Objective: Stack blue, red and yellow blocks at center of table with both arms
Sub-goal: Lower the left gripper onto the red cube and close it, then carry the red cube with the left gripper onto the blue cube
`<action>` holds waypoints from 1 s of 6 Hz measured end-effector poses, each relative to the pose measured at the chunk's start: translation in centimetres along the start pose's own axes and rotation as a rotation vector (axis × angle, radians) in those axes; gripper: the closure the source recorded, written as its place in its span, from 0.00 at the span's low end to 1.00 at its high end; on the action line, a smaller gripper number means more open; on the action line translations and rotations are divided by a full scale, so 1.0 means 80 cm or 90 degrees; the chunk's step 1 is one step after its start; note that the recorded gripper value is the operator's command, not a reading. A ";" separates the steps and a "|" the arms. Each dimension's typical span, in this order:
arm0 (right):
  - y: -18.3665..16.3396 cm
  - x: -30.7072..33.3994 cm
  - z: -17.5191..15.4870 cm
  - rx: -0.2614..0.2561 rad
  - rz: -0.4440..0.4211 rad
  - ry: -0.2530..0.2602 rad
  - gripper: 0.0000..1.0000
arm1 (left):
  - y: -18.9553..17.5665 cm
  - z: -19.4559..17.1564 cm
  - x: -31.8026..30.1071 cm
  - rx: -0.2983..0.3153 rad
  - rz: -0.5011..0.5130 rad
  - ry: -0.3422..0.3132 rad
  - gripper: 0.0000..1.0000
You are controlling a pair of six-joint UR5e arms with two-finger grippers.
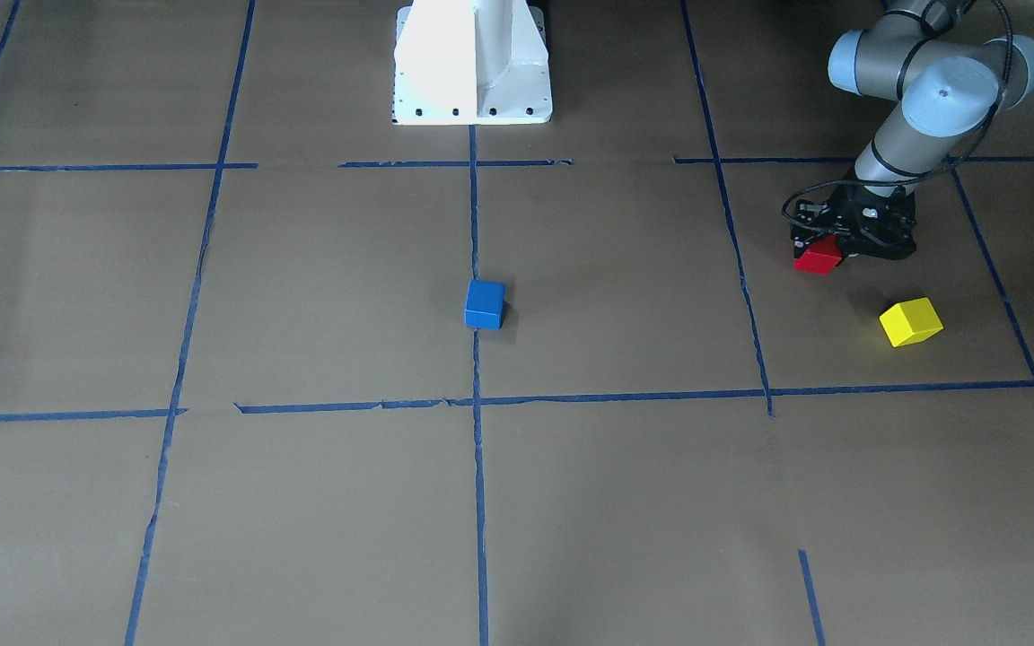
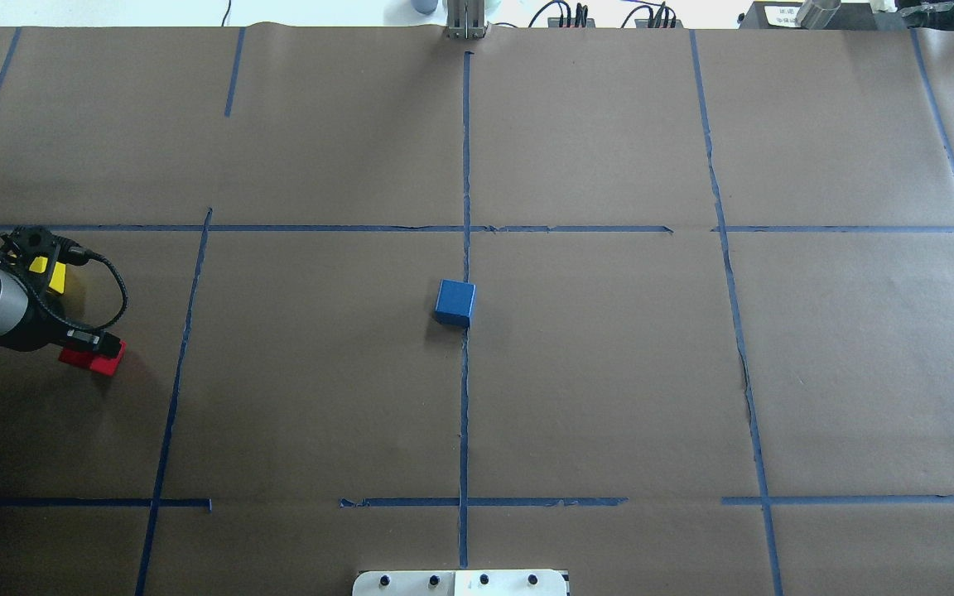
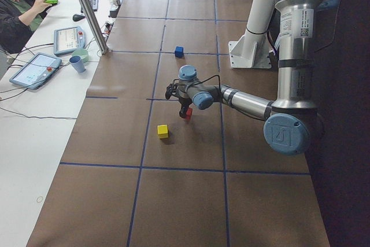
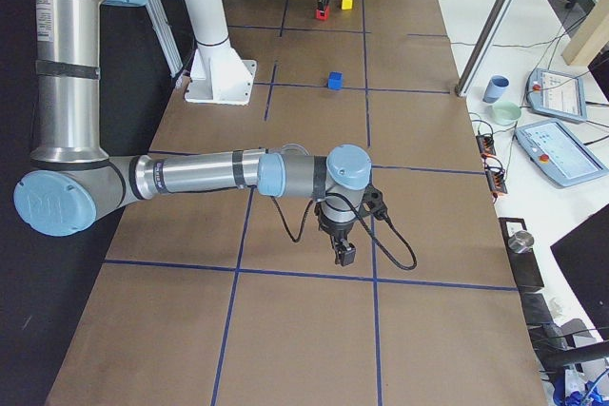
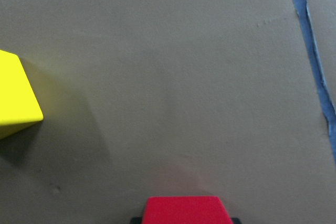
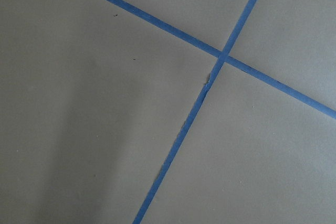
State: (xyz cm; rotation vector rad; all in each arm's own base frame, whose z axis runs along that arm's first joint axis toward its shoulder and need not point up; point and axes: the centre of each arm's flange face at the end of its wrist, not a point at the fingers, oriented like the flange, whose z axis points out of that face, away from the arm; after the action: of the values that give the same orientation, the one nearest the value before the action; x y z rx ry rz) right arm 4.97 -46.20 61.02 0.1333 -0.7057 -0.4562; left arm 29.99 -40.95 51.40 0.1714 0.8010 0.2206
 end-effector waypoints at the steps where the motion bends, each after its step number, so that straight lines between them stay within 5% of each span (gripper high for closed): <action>1: 0.001 0.001 0.001 -0.001 0.001 -0.001 0.00 | -0.021 -0.016 0.030 0.009 -0.004 0.008 0.95; 3: 0.012 0.004 0.007 -0.008 0.016 -0.003 0.00 | -0.091 -0.053 0.130 0.028 -0.039 0.031 0.95; 6: 0.057 0.019 0.013 -0.012 0.094 -0.008 0.00 | -0.160 -0.094 0.345 -0.004 -0.071 0.033 0.95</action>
State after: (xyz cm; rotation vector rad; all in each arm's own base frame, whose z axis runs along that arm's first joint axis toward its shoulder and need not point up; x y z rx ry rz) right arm 6.95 -42.78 63.99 0.0595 -0.7171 -0.3222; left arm 44.80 -45.60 24.17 0.1148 0.8584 0.1223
